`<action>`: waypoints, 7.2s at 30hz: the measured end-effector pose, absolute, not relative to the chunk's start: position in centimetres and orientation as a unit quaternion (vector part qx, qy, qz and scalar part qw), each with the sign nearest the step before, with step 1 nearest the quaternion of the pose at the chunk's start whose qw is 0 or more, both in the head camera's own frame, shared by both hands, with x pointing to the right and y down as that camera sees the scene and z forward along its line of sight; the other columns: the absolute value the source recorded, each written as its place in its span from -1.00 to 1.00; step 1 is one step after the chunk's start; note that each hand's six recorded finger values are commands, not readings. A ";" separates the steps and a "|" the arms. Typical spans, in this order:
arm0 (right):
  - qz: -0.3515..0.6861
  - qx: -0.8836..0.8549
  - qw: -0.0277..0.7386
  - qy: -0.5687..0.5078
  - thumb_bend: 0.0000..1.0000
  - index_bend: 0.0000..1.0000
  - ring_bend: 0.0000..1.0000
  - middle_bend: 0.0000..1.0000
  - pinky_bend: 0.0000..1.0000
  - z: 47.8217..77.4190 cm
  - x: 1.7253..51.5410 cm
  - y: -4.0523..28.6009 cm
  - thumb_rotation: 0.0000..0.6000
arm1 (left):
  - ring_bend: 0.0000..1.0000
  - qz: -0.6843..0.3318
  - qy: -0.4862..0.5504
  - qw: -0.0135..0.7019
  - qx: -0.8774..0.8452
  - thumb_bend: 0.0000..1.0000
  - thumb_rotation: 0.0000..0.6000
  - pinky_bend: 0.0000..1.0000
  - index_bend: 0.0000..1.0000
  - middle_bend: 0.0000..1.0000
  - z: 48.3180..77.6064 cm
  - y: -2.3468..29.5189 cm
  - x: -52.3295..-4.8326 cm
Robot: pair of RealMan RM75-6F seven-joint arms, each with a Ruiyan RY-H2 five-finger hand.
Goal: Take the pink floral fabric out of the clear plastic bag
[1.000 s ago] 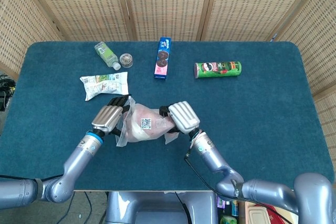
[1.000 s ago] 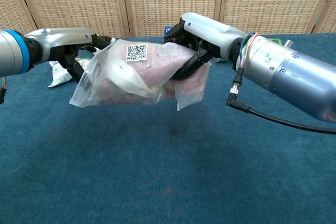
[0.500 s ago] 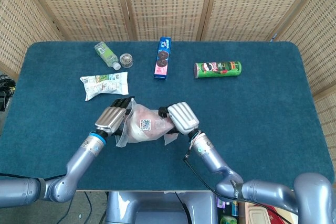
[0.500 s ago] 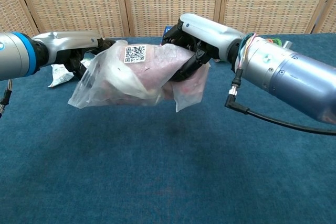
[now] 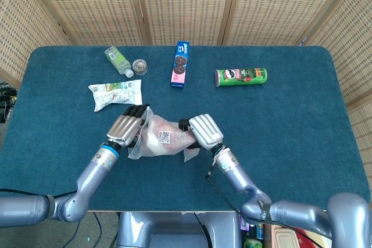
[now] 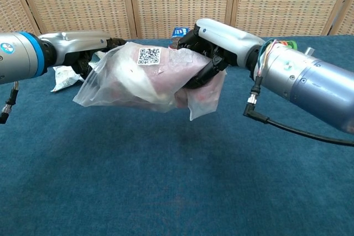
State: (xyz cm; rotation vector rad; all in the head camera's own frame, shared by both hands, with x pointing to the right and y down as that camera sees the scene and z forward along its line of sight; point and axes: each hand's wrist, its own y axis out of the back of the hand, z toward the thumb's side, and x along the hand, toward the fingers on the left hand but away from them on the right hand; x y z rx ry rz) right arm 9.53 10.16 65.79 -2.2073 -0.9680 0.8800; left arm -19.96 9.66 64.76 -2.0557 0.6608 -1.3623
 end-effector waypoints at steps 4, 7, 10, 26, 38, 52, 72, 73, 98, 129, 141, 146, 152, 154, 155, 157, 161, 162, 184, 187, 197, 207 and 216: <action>0.336 -0.822 0.288 -0.358 0.39 0.16 0.26 0.24 0.19 65.9 10.1 10.5 1.00 | -1.00 -0.491 0.240 0.331 -0.770 -0.02 1.00 -1.00 0.33 -1.00 64.6 9.4 -19.2; 0.345 -0.826 0.283 -0.343 0.11 -0.47 -0.36 -0.49 -0.30 66.3 10.4 10.9 1.00 | -1.00 -0.475 0.241 0.346 -0.773 -0.02 1.00 -1.00 0.33 -1.00 64.9 9.1 -18.6; 0.370 -0.830 0.273 -0.314 -0.18 -0.93 -0.95 -0.99 -0.84 66.9 11.1 11.3 1.00 | -1.00 -0.469 0.243 0.341 -0.777 -0.02 1.00 -1.00 0.33 -1.00 65.8 9.1 -18.3; 0.450 -0.784 0.344 -0.252 -0.47 -0.88 -0.78 -0.70 -0.83 66.3 19.8 12.4 1.00 | -1.00 -0.450 0.248 0.321 -0.795 -0.02 1.00 -1.00 0.33 -1.00 67.2 8.9 -17.0; 0.346 -0.678 0.637 -0.119 -0.66 -0.60 0.24 0.40 0.47 65.2 23.8 15.2 1.00 | -1.00 -0.452 0.235 0.351 -0.786 -0.02 1.00 -1.00 0.33 -1.00 66.5 7.5 -15.6; 0.195 -0.630 0.752 -0.001 -0.46 -0.39 0.32 0.49 0.59 66.8 17.7 18.6 1.00 | -1.00 -0.459 0.221 0.363 -0.780 -0.02 1.00 -1.00 0.33 -1.00 65.9 7.4 -14.8; 0.222 -0.625 0.748 0.011 -0.32 -0.32 0.40 0.59 0.83 69.5 15.5 18.2 1.00 | -1.00 -0.461 0.221 0.362 -0.779 -0.02 1.00 -1.00 0.33 -1.00 65.9 7.3 -15.3; 0.223 -0.624 0.749 0.014 -0.32 -0.32 0.40 0.59 0.83 69.7 15.4 18.2 1.00 | -1.00 -0.461 0.222 0.362 -0.779 -0.02 1.00 -1.00 0.33 -1.00 65.9 7.3 -15.4; 0.215 -0.612 0.761 0.028 -0.32 -0.32 0.40 0.59 0.84 72.3 13.9 18.3 1.00 | -1.00 -0.456 0.223 0.349 -0.788 -0.02 1.00 -1.00 0.33 -1.00 65.7 7.4 -15.4; 0.223 -0.618 0.754 0.011 -0.11 0.01 0.40 0.60 0.83 73.1 11.6 17.6 1.00 | -1.00 -0.460 0.226 0.338 -0.789 -0.02 1.00 -1.00 0.33 -1.00 65.6 7.1 -16.4; 0.227 -0.621 0.750 0.006 0.07 0.30 0.42 0.62 0.84 73.3 11.2 17.6 1.00 | -1.00 -0.460 0.227 0.335 -0.790 -0.02 1.00 -1.00 0.33 -1.00 65.7 7.1 -16.7; 0.227 -0.624 0.748 0.003 0.22 0.42 0.44 0.65 0.83 73.3 11.1 17.7 1.00 | -1.00 -0.460 0.229 0.333 -0.791 -0.02 1.00 -1.00 0.33 -1.00 65.7 7.1 -16.8; 0.225 -0.625 0.747 0.002 0.29 0.46 0.45 0.66 0.83 73.4 11.1 17.9 1.00 | -1.00 -0.458 0.233 0.332 -0.791 -0.02 1.00 -1.00 0.33 -1.00 65.6 7.0 -16.9; 0.224 -0.625 0.748 0.002 0.35 0.47 0.45 0.67 0.83 73.3 11.1 17.9 1.00 | -1.00 -0.458 0.234 0.331 -0.791 -0.02 1.00 -1.00 0.33 -1.00 65.6 6.9 -17.0; 0.223 -0.625 0.748 0.001 0.39 0.47 0.45 0.67 0.83 73.3 11.1 17.9 1.00 | -1.00 -0.458 0.234 0.331 -0.791 -0.02 1.00 -1.00 0.33 -1.00 65.6 6.9 -17.0; 0.223 -0.625 0.748 0.001 0.47 0.48 0.45 0.68 0.84 73.3 11.1 17.9 1.00 | -1.00 -0.458 0.235 0.330 -0.791 -0.02 1.00 -1.00 0.33 -1.00 65.7 6.9 -17.1; 0.222 -0.625 0.748 0.000 0.64 0.50 0.46 0.68 0.83 73.2 11.2 17.8 1.00 | -1.00 -0.458 0.236 0.330 -0.791 -0.02 1.00 -1.00 0.33 -1.00 65.7 6.9 -17.2; 0.222 -0.625 0.748 0.000 0.66 0.50 0.46 0.68 0.83 73.2 11.2 17.8 1.00 | -1.00 -0.458 0.236 0.329 -0.791 -0.02 1.00 -1.00 0.33 -1.00 65.7 6.9 -17.2; 0.250 -0.574 0.779 0.027 0.75 0.53 0.48 0.70 0.83 71.8 16.4 14.9 1.00 | -1.00 -0.471 0.299 0.357 -0.749 -0.02 1.00 -1.00 0.34 -1.00 62.5 2.8 -22.5; 0.268 -0.558 0.785 0.034 0.75 0.53 0.48 0.70 0.83 71.3 18.6 13.8 1.00 | -1.00 -0.483 0.317 0.367 -0.729 -0.02 1.00 -1.00 0.34 -1.00 61.3 1.4 -25.2; 0.352 -0.511 0.783 0.048 0.75 0.53 0.48 0.71 0.83 69.5 27.1 10.8 1.00 | -1.00 -0.543 0.385 0.370 -0.648 -0.02 1.00 -1.00 0.34 -1.00 57.1 -2.0 -37.8; 0.372 -0.505 0.778 0.037 0.60 0.41 0.45 0.58 0.70 69.1 28.8 10.7 1.00 | -1.00 -0.552 0.393 0.339 -0.653 -0.02 1.00 -1.00 0.17 -1.00 58.6 -0.9 -40.7; 0.432 -0.484 0.761 -0.002 -1.00 -1.00 -1.00 -1.00 -1.00 69.1 29.8 10.3 1.00 | -1.00 -0.563 0.381 0.343 -0.649 -0.89 1.00 -1.00 -1.00 -1.00 58.8 0.1 -40.9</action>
